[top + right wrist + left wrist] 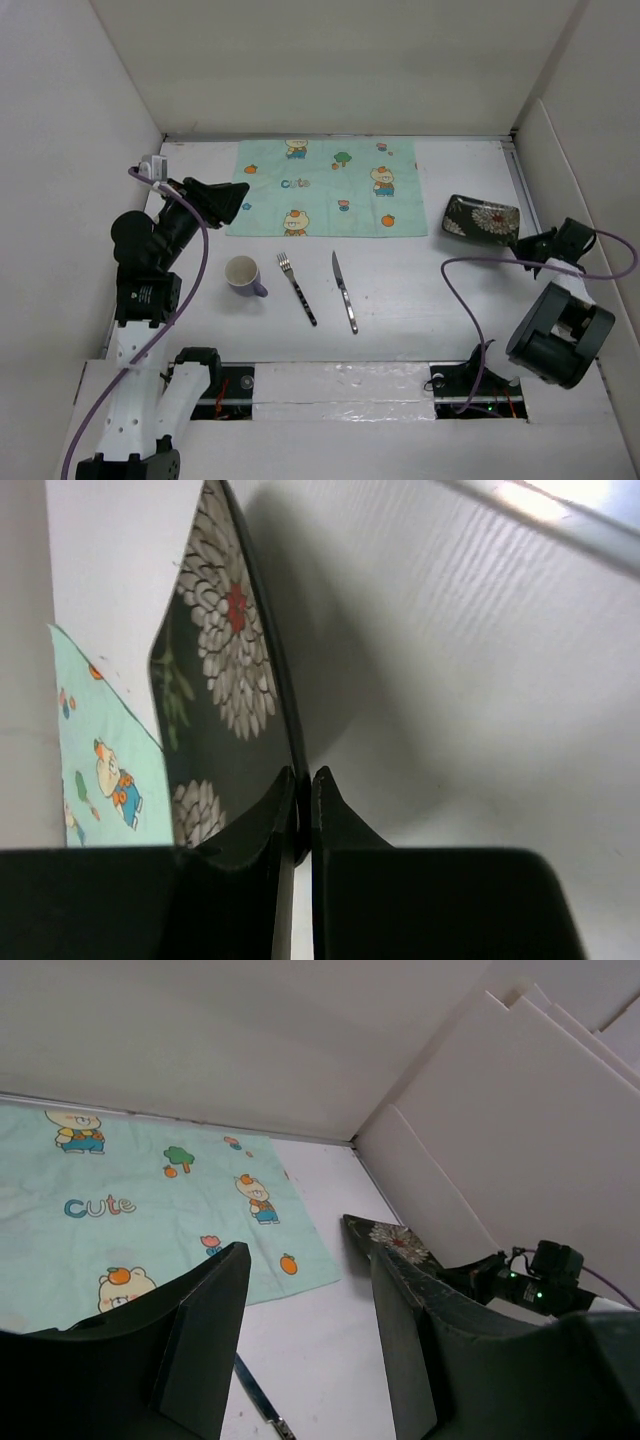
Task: Set the dinner table for one person
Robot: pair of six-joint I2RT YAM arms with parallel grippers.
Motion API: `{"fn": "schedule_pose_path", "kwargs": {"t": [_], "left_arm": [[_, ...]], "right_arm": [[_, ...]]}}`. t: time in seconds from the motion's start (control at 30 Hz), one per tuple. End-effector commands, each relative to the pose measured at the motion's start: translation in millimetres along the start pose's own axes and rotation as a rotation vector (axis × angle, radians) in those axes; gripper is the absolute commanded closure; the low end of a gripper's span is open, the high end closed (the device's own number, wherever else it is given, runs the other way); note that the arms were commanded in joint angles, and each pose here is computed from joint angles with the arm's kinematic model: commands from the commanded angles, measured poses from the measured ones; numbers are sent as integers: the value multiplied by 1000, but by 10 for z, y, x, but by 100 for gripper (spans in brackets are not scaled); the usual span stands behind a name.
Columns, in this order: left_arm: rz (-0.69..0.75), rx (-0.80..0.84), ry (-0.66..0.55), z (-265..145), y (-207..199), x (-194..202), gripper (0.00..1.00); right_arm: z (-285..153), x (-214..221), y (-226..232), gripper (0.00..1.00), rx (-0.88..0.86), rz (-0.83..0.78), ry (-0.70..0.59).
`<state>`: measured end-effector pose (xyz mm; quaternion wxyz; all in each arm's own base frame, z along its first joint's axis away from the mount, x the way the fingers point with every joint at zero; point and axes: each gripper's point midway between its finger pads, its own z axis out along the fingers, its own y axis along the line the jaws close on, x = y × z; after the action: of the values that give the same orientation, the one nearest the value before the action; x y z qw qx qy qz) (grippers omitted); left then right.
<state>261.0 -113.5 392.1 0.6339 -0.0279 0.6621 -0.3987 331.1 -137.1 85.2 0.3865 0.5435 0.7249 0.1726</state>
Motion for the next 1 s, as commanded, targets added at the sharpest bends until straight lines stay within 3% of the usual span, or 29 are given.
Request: {"fn": "schedule_pose_path", "kwargs": {"t": [0.0,0.23,0.53,0.73,0.97], "left_arm": [[36,16,-33,14,-39,-96,51],[22,-9,-9,73,71,-20,52],[3,-60,31,115,247,116,52],[-2,-93,52,146,347,174,52],[-7,-139,74,91,484,318,52]], "right_arm": [[-379,-430,338,100,-86,-5,-203],[-904,-433,1212,100,-422,-113,-186],[-1418,413,2443,100,-852,-129,-21],[-1591,1110,3176,100,-1020,12,19],[-1305,1608,3700,100,-1051,89,12]]}}
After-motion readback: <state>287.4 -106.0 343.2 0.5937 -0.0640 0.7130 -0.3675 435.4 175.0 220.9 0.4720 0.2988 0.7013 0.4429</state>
